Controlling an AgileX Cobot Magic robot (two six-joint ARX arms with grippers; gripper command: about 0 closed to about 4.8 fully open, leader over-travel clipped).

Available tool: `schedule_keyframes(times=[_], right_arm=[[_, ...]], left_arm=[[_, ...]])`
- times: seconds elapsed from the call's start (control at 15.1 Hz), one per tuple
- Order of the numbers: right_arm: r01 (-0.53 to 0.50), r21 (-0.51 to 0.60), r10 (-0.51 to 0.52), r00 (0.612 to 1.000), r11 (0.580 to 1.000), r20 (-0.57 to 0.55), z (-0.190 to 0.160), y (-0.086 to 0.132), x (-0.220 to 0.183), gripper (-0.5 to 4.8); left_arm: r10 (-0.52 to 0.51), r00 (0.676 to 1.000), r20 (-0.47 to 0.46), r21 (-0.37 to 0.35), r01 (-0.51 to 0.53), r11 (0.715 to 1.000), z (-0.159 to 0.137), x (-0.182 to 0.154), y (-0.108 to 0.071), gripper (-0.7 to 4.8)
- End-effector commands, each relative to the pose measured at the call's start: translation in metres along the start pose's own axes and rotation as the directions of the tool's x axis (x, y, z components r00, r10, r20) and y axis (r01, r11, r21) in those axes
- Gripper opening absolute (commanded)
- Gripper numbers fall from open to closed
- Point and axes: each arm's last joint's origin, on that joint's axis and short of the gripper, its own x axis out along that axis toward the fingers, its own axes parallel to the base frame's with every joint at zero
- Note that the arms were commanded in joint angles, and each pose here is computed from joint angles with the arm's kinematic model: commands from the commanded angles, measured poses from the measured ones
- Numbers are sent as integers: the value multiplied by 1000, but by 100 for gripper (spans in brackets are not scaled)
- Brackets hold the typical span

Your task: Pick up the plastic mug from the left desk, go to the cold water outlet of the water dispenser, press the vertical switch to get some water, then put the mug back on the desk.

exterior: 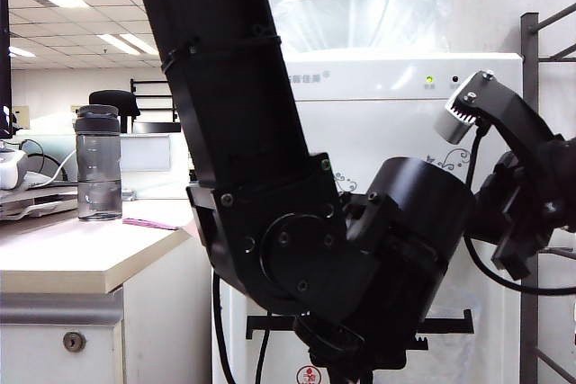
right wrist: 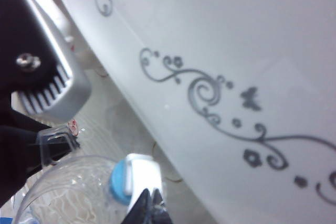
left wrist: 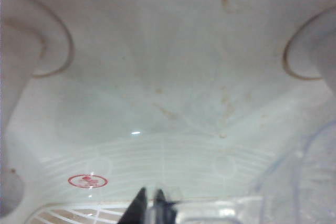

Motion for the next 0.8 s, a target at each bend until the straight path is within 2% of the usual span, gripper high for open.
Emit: schedule_keyframes(times=[0.07, 0.8], right_arm=[[-63, 41, 66, 995, 997, -73, -9, 6, 0, -1], [-152, 93, 162, 980, 984, -120, -15, 13, -1, -1]], left_arm=[[3, 999, 35, -41, -2, 999, 6, 0, -3, -5], [3, 999, 35, -41, -2, 999, 6, 0, -3, -5]])
